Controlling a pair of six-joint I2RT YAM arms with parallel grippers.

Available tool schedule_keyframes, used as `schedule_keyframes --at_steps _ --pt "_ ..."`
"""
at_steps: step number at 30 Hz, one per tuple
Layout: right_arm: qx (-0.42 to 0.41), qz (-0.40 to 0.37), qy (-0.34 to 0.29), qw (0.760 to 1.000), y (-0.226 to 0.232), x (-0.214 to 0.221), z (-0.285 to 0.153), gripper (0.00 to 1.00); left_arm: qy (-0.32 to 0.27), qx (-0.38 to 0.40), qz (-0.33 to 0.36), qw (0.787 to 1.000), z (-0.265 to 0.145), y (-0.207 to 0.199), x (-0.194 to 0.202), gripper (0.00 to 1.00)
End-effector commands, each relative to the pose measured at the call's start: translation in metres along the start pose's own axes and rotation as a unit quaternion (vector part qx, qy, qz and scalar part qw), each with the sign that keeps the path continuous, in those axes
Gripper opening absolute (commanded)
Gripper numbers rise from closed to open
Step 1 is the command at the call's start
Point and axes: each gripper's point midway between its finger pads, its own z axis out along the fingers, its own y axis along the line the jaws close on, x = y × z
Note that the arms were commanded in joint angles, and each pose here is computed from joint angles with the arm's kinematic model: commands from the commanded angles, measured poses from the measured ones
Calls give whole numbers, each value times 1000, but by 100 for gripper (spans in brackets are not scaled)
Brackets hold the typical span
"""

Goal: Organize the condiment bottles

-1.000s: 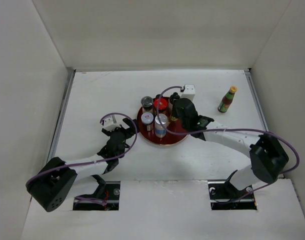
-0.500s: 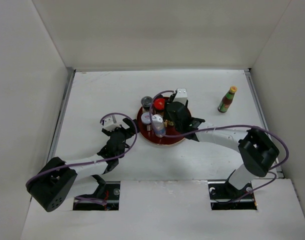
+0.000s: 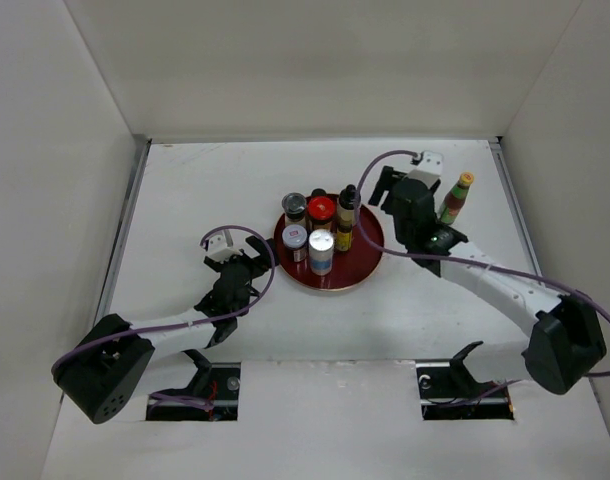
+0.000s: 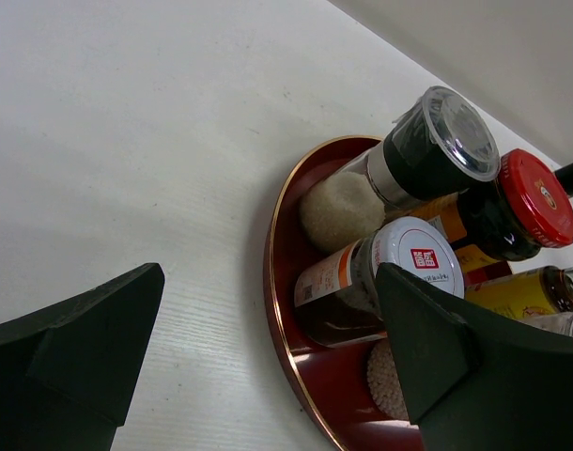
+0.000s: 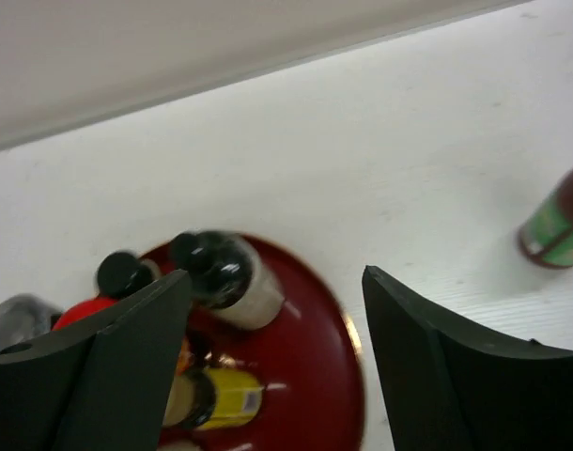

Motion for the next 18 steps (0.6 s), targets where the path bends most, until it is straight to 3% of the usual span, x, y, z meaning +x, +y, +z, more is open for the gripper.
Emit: schedule_keyframes --at_steps 1,6,10,14,18 --pt "56 14 -32 998 -47 -28 6 81 -21 28 -30 999 3 -22 -16 100" --pt "161 21 -61 985 -132 -67 19 88 -20 27 -29 999 3 -21 -15 100" --pt "229 11 -55 972 -185 -70 32 91 -19 21 -27 999 5 -18 -14 100" --pt "247 1 -30 969 -206 -58 52 95 -19 27 -29 999 4 -22 -14 100" --pt "231 9 -19 973 -208 -54 74 93 -17 22 -26 999 5 -18 -13 100"
